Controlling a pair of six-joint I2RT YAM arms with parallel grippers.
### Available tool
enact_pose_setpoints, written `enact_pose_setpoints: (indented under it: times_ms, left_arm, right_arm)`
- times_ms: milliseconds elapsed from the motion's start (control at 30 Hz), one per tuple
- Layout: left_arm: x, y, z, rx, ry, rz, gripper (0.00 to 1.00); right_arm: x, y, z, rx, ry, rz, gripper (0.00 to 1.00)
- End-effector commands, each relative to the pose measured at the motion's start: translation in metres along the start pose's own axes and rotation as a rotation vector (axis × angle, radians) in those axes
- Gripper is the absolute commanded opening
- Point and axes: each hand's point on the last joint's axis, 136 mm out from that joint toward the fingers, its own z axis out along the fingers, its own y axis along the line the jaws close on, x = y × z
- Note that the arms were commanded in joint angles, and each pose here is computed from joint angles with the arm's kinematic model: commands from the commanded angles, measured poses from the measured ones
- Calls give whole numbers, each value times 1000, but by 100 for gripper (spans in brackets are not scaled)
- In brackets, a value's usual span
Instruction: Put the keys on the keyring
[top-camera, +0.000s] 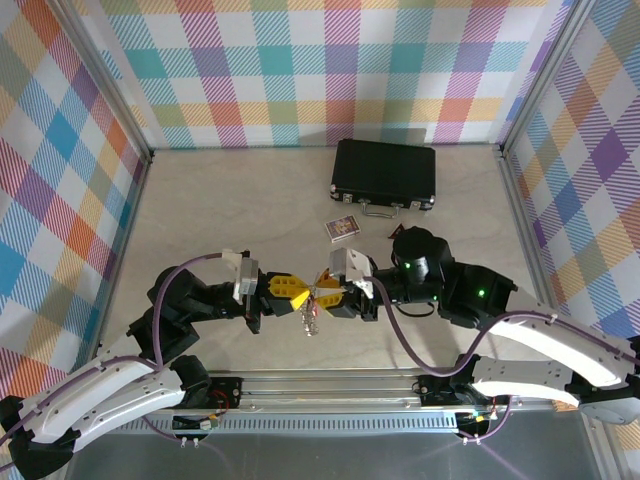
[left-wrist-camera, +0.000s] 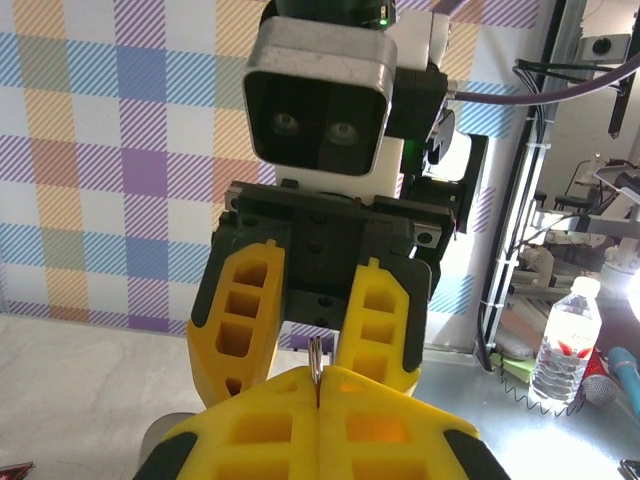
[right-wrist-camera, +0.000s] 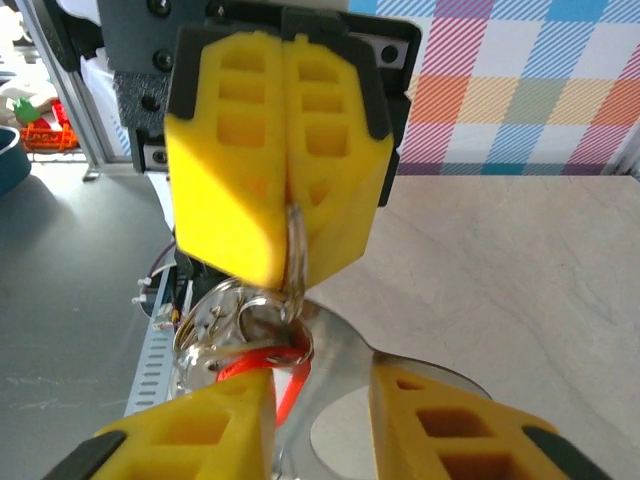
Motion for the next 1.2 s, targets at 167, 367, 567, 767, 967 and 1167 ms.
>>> enact_pose_setpoints:
  times_ms: [167,367,567,767,967,1167]
  left_arm:
    - [-27,-13,-5,42,-93,39,0]
    - [-27,-13,-3,46,-91,34,0]
    - [-28,-12,-2,45,-90,36,0]
    - [-27,-11,-1,42,-84,36,0]
    - [-25,-10,-1,41,-77,32,0]
    - [-24,-10,-1,39,-72,34,0]
  right_arm:
    - [-7,8,-6,-21,-83,-19,29]
    - [-1,11,-3,-36,-95,-12,30]
    - [-2,10,-1,-33,-119,-11,30]
    - [-4,13,7,-71,-137,0,30]
    - [-5,12,11,-73,-155,10,29]
    - [-2,12,14,-80,-147,16,33]
